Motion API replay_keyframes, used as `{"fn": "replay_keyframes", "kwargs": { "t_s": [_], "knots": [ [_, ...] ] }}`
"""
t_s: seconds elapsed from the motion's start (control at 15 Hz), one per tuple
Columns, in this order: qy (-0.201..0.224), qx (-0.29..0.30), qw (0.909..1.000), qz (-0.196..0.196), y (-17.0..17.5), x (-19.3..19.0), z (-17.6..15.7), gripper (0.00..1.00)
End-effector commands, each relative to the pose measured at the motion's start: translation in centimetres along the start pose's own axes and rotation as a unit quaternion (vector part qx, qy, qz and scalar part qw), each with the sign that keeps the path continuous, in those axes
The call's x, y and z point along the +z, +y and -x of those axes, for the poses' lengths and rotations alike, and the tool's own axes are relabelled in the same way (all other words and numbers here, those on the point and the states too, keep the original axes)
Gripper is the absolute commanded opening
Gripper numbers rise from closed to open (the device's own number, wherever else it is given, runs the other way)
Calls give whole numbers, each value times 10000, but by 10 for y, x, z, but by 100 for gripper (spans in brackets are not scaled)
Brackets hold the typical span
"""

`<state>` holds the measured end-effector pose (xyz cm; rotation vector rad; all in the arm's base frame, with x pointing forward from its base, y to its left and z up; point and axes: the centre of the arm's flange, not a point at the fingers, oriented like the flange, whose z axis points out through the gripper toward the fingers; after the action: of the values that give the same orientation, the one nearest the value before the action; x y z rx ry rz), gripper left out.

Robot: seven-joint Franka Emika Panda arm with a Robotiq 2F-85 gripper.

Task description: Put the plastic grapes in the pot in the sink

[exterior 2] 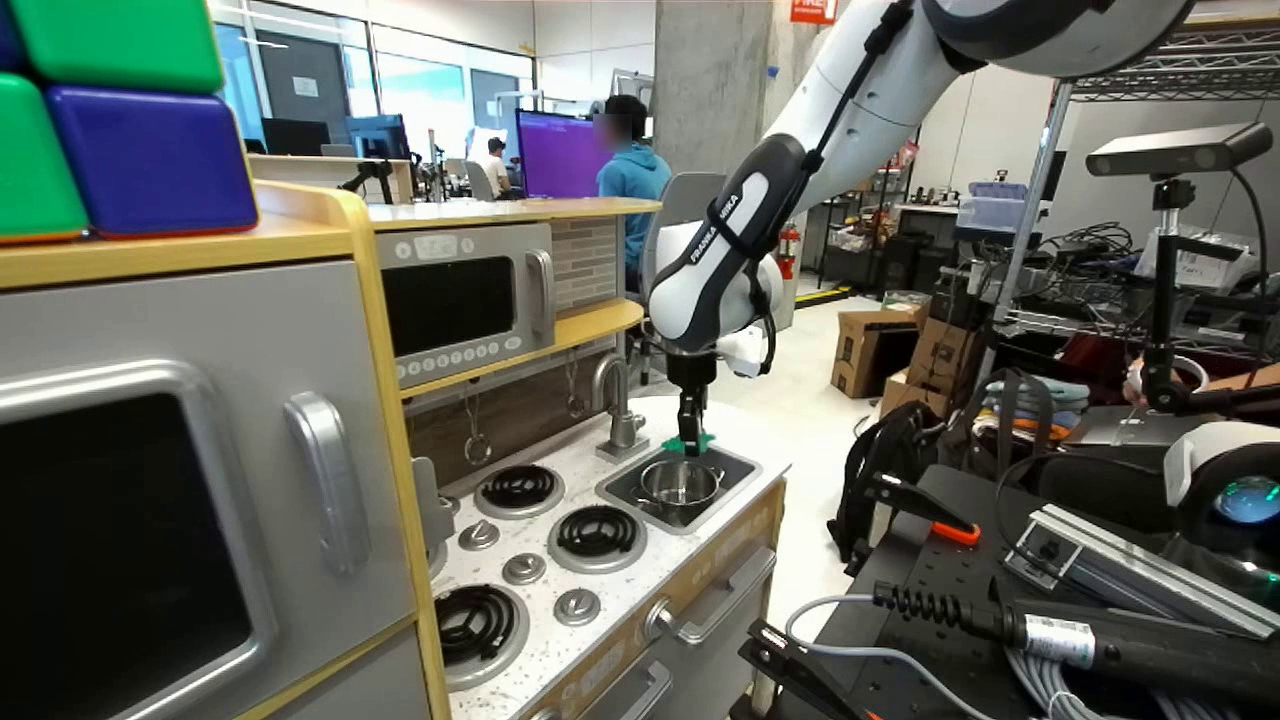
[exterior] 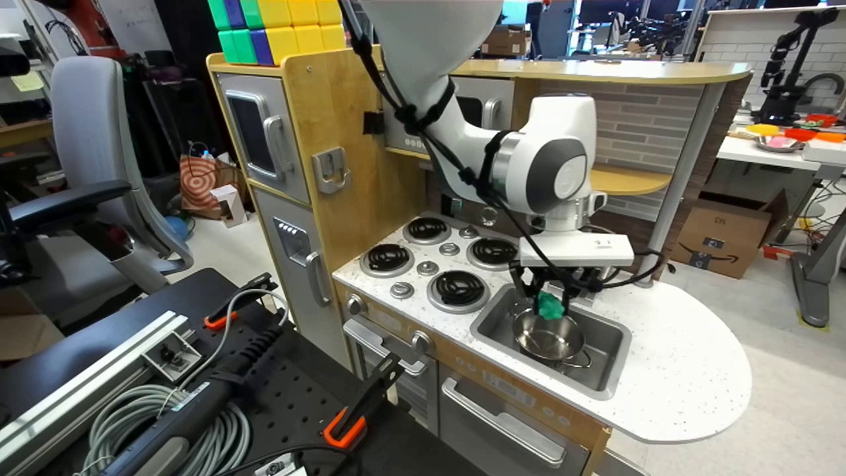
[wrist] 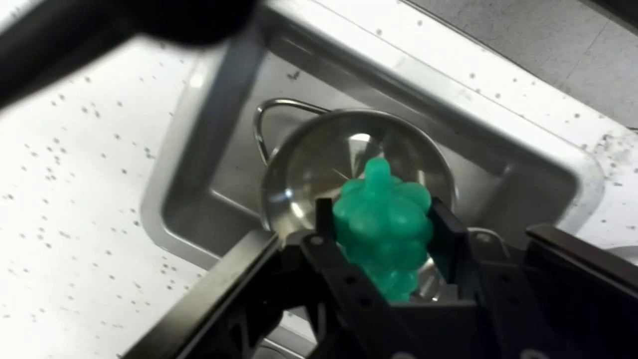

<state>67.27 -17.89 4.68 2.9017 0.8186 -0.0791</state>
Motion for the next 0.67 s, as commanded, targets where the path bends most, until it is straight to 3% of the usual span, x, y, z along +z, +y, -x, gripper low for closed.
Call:
{"fn": "replay_keyframes", "kwargs": {
  "t_s": [0.0,0.2,0.6],
  "knots": [
    [-282,545,9981,-56,39,2,-12,22],
    [-434,833,9951,-313,41,6,-26,22],
    [-729,1411,9845,-738,41,48,-47,22]
  ]
}}
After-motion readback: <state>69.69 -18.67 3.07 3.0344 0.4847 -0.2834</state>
